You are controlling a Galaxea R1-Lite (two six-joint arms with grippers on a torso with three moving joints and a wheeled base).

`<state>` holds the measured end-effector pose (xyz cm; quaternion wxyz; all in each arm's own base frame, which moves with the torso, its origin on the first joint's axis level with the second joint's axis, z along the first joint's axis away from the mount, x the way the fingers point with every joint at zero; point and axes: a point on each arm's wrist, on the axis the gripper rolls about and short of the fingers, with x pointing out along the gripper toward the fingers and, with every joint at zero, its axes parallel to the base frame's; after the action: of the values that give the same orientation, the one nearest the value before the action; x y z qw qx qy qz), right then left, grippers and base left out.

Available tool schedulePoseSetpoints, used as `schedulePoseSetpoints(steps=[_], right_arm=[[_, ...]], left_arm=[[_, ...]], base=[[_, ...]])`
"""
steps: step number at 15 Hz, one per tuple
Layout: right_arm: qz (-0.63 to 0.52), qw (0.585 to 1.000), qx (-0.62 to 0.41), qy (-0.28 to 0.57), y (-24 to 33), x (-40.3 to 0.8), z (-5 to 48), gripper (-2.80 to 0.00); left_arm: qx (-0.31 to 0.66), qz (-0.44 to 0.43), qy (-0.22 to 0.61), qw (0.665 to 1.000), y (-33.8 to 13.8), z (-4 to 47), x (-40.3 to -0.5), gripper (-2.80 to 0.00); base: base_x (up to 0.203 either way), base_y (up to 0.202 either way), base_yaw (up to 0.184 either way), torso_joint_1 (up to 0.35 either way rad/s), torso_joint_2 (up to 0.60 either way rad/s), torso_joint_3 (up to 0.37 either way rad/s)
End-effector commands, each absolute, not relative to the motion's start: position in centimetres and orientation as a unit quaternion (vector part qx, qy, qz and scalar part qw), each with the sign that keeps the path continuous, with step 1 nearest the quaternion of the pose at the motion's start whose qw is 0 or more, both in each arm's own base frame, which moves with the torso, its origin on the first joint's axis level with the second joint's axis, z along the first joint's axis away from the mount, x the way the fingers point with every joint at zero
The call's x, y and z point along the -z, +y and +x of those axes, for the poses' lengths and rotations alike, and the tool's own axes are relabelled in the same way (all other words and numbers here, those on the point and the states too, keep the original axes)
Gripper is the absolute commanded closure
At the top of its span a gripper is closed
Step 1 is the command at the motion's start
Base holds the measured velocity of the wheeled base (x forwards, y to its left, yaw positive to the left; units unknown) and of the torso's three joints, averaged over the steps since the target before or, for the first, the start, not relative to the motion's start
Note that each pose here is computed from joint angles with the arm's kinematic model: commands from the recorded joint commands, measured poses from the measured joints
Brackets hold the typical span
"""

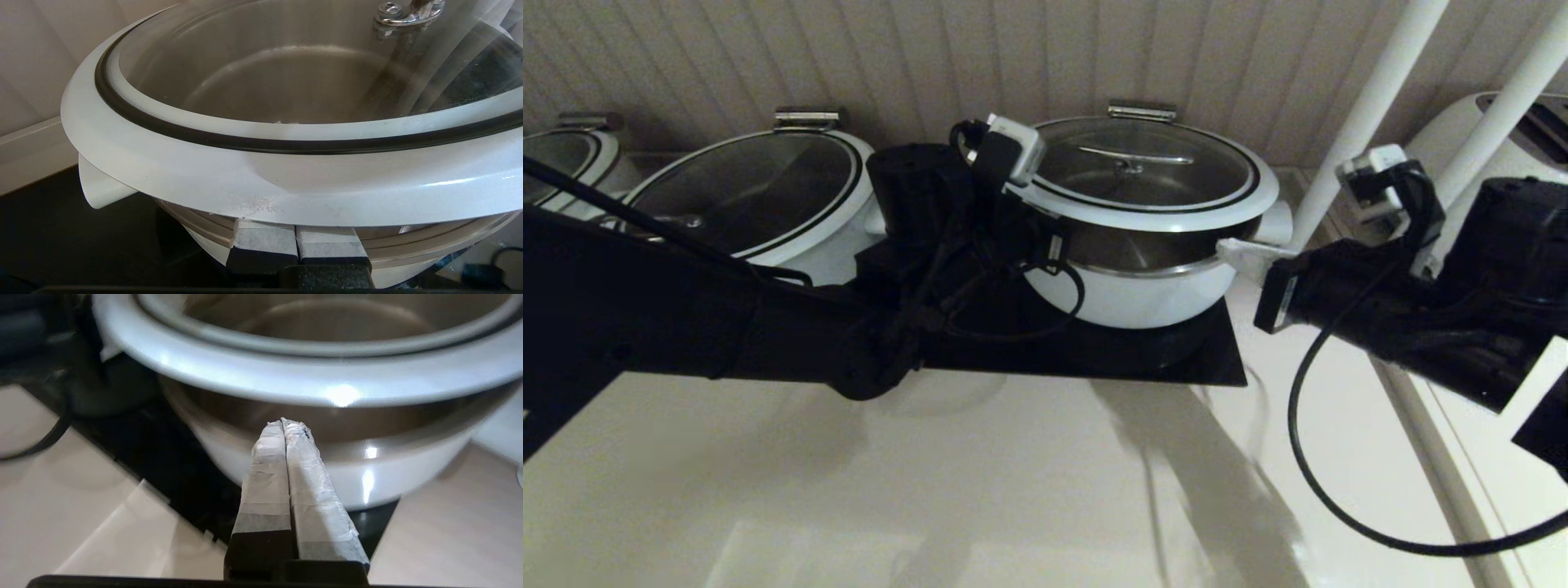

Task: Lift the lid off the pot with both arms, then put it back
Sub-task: Open the pot lid completely

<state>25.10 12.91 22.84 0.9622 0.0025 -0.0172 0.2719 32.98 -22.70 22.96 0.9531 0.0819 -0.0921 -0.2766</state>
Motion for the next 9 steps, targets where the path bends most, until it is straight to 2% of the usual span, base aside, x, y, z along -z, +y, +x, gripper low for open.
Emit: schedulePoseSetpoints(steps=[1,9], right_arm=[[0.004,0.963,-0.270,-0.023,13.8,-22.6,27.1,0.00],[0.005,0.964,-0.266,-0.032,14.5,-21.9,29.3,0.00]], left_arm=[[0.276,0.081,-0.095,0.953,-22.7,33.0,-23.0,0.00],[0.276,0.082,-0.093,0.953,-22.7,33.0,-22.9,0.00]], base=[[0.000,0.000,0.000,0.000,0.00,0.000],[0.000,0.000,0.000,0.000,0.00,0.000]])
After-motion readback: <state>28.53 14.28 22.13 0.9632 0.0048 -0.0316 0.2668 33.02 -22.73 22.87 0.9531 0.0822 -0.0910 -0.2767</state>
